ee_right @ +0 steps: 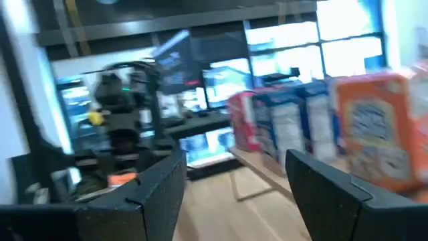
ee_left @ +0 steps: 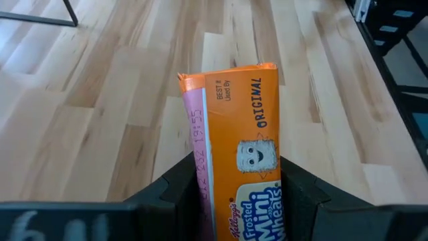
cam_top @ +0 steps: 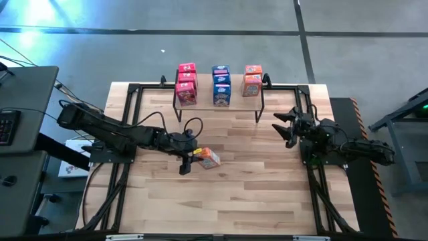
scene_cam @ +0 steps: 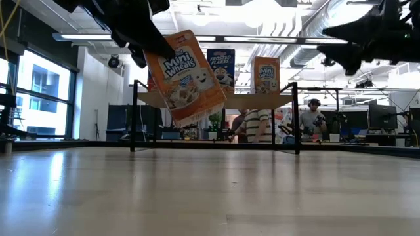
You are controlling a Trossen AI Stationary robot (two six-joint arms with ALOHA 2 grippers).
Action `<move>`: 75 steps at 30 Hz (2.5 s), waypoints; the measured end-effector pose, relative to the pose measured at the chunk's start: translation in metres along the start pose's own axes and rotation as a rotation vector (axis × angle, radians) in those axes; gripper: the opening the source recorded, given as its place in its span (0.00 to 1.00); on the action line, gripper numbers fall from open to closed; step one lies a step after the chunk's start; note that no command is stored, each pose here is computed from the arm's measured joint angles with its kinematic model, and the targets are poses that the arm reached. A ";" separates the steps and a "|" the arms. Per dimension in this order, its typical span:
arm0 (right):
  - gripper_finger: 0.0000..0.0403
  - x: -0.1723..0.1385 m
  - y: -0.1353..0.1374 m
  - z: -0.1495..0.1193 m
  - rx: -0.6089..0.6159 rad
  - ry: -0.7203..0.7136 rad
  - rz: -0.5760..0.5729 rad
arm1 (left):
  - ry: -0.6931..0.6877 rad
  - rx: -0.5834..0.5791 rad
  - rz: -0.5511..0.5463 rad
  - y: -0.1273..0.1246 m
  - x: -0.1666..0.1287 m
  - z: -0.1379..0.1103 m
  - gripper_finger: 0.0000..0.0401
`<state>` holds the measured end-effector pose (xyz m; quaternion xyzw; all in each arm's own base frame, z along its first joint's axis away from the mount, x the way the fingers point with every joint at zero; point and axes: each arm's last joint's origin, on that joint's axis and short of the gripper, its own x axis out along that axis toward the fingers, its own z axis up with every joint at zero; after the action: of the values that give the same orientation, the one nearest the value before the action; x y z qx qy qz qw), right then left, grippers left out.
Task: Stack cereal on shelf
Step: Put the orange cereal box on the shelf
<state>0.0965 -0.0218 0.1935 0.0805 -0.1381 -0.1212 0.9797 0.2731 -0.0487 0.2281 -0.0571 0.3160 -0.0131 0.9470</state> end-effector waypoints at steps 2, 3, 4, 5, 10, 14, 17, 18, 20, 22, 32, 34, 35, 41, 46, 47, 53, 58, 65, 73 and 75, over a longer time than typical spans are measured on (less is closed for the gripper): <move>0.62 0.000 0.002 0.007 -0.021 -0.016 0.036 | 0.000 -0.020 0.000 0.000 0.000 0.000 0.34; 0.62 0.001 0.003 0.011 -0.023 -0.028 0.046 | 0.000 -0.023 0.000 0.000 0.000 0.000 0.34; 0.62 0.001 0.004 0.015 -0.023 -0.042 0.050 | 0.000 -0.023 0.000 0.000 0.000 0.000 0.34; 0.62 0.001 0.005 0.020 -0.031 -0.053 0.057 | 0.000 -0.022 0.000 0.000 0.000 0.000 0.34; 0.62 0.000 0.011 0.042 -0.108 -0.111 0.120 | 0.002 -0.022 0.002 0.000 0.000 0.000 0.34; 0.63 0.002 0.014 0.058 -0.140 -0.103 0.117 | 0.002 -0.022 0.002 0.000 0.000 0.000 0.34; 0.65 0.007 0.016 0.065 -0.162 -0.043 0.108 | 0.002 -0.022 0.002 0.000 0.000 0.000 0.34; 0.65 0.009 0.016 0.068 -0.164 -0.031 0.106 | 0.003 -0.022 0.002 0.000 0.000 0.000 0.34; 0.67 0.014 0.018 0.075 -0.189 -0.017 0.105 | 0.003 -0.023 0.002 0.000 0.000 0.000 0.34; 0.68 0.021 0.019 0.081 -0.205 0.006 0.103 | 0.003 -0.022 0.002 0.000 0.000 0.000 0.34; 0.70 0.072 0.029 0.106 -0.129 0.247 0.136 | 0.003 -0.022 0.002 0.000 0.000 0.000 0.34; 0.70 0.083 0.031 0.106 -0.128 0.301 0.153 | 0.003 -0.022 0.002 0.000 0.000 0.000 0.34; 0.70 0.088 0.031 0.106 -0.129 0.324 0.165 | 0.003 -0.022 0.002 0.000 0.000 0.000 0.34; 0.70 0.116 0.034 0.098 -0.132 0.418 0.220 | 0.003 -0.022 0.002 0.000 0.000 0.000 0.34; 0.70 0.134 0.034 0.083 -0.114 0.493 0.264 | 0.003 -0.021 0.002 0.000 0.000 0.000 0.34; 0.70 0.137 0.035 0.080 -0.110 0.509 0.275 | 0.003 -0.022 0.002 0.000 0.000 0.000 0.34; 0.70 0.153 0.045 0.063 -0.155 0.536 0.343 | -0.007 -0.022 0.039 0.002 0.000 0.000 0.34; 0.70 0.162 0.057 0.053 -0.180 0.512 0.399 | -0.019 -0.022 0.071 0.003 0.000 0.001 0.34; 0.70 0.175 0.068 0.037 -0.156 0.490 0.414 | -0.100 -0.017 0.065 0.001 -0.001 0.008 0.34; 0.70 0.190 0.077 0.028 -0.172 0.371 0.378 | -0.150 0.037 0.062 0.001 -0.001 0.013 0.34; 0.70 0.194 0.078 0.029 -0.170 0.322 0.382 | -0.153 0.037 0.071 0.001 -0.001 0.014 0.34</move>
<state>0.2857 -0.0008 0.2848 -0.0116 0.0176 0.0689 0.9974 0.2804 -0.0465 0.2396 -0.0290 0.2440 0.0189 0.9691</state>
